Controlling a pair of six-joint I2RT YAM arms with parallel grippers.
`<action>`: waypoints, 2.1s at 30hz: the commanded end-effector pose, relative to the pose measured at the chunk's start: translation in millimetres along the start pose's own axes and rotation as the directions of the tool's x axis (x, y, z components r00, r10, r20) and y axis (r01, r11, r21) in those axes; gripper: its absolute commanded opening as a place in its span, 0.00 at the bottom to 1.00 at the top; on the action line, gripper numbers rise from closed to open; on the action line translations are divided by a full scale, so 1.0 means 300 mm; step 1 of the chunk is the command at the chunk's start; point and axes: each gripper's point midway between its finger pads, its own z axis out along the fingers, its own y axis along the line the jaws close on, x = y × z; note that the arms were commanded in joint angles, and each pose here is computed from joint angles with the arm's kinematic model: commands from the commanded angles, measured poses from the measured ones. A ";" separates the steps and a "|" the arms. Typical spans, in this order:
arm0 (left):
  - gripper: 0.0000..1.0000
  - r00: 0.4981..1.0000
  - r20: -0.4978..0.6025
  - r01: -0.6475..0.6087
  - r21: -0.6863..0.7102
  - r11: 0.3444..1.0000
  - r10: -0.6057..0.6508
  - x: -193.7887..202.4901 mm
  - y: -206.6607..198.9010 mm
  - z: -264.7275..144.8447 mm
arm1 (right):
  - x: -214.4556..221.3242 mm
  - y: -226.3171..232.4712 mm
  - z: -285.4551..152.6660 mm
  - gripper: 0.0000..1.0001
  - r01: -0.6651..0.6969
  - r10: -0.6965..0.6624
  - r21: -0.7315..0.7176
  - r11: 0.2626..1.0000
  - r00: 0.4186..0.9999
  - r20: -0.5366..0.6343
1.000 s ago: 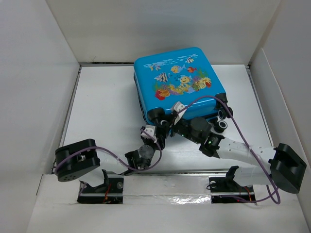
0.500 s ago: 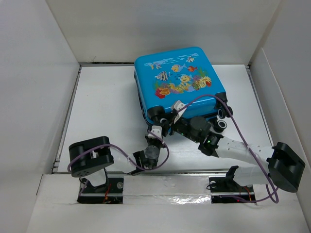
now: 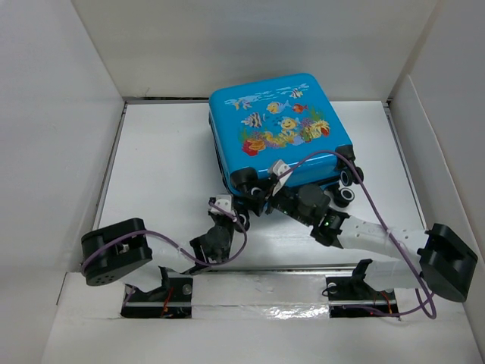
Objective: Pack the luggage
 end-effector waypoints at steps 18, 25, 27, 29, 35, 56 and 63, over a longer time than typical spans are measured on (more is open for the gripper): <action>0.23 0.948 -0.116 0.318 0.292 0.902 -0.296 -0.080 -0.145 -0.112 | -0.097 0.007 -0.120 0.88 -0.014 0.010 0.051 0.999 0.998 0.066; 0.24 0.953 -0.087 0.304 0.297 0.905 -0.291 -0.147 -0.146 -0.090 | 0.035 -0.065 -0.233 0.78 -0.022 0.022 0.164 0.986 1.000 0.006; 0.24 0.953 -0.082 0.301 0.292 0.908 -0.290 -0.160 -0.145 -0.082 | 0.072 -0.075 -0.236 0.24 -0.054 0.050 0.180 0.982 0.998 0.025; 0.24 0.954 -0.072 0.298 0.294 0.908 -0.290 -0.183 -0.149 -0.079 | 0.125 -0.070 -0.209 0.00 -0.074 0.074 0.174 0.982 0.997 0.002; 0.24 0.956 -0.061 0.291 0.299 0.909 -0.286 -0.231 -0.148 -0.077 | 0.151 -0.051 -0.058 0.16 -0.120 0.115 0.142 0.983 0.992 0.048; 0.23 0.966 -0.062 0.258 0.307 0.916 -0.251 -0.278 -0.121 -0.070 | 0.110 -0.144 0.081 0.27 -0.314 0.216 0.218 0.924 0.900 0.379; 0.23 0.966 -0.060 0.259 0.275 0.926 -0.253 -0.282 -0.095 -0.057 | 0.027 -0.124 0.095 0.08 -0.336 0.230 0.153 0.930 0.852 0.470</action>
